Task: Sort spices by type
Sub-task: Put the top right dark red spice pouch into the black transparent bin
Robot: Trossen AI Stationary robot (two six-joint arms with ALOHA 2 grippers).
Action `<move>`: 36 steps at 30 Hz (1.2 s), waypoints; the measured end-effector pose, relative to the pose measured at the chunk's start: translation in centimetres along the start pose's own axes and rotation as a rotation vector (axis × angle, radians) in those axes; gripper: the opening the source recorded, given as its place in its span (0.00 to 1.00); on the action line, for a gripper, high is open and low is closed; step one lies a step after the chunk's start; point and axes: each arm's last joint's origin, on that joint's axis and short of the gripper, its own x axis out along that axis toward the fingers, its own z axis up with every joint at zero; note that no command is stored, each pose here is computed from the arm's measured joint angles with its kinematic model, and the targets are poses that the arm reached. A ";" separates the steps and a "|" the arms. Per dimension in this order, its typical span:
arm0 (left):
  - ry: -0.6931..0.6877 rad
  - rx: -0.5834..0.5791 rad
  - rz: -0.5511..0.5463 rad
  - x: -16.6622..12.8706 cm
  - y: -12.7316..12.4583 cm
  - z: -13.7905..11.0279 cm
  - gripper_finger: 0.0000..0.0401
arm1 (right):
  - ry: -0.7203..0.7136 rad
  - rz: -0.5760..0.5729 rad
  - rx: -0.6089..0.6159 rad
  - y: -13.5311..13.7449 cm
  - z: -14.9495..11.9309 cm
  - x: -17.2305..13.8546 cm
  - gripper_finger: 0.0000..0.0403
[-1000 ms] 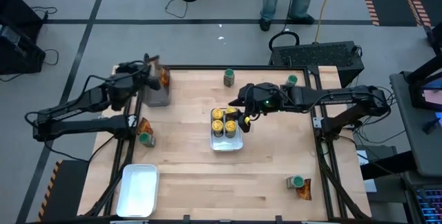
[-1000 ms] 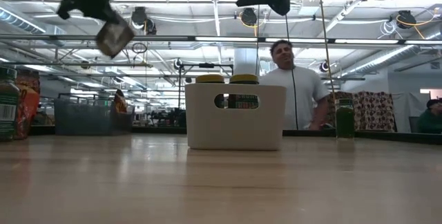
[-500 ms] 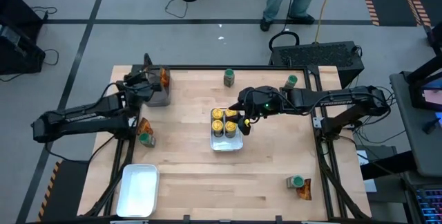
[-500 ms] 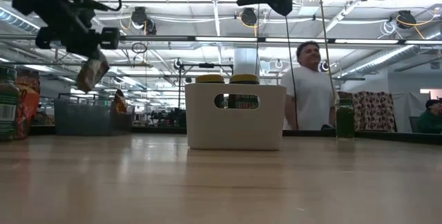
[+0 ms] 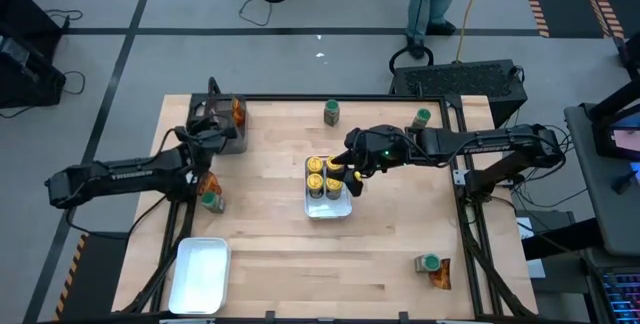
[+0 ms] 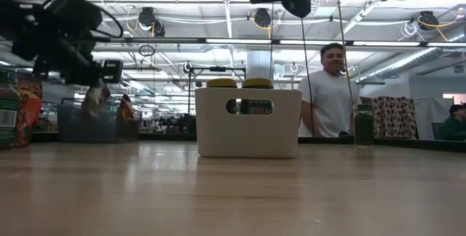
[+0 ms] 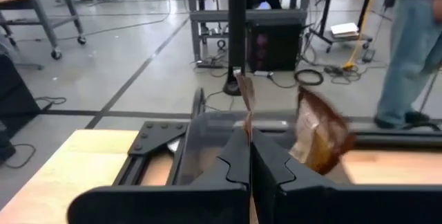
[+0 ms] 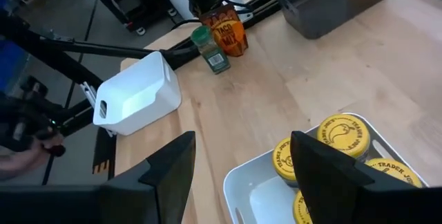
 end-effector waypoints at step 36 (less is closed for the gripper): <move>0.051 0.076 -0.100 5.1 0.2 -0.4 0.02 | -0.016 0.005 -0.007 0.1 0.1 0.0 0.54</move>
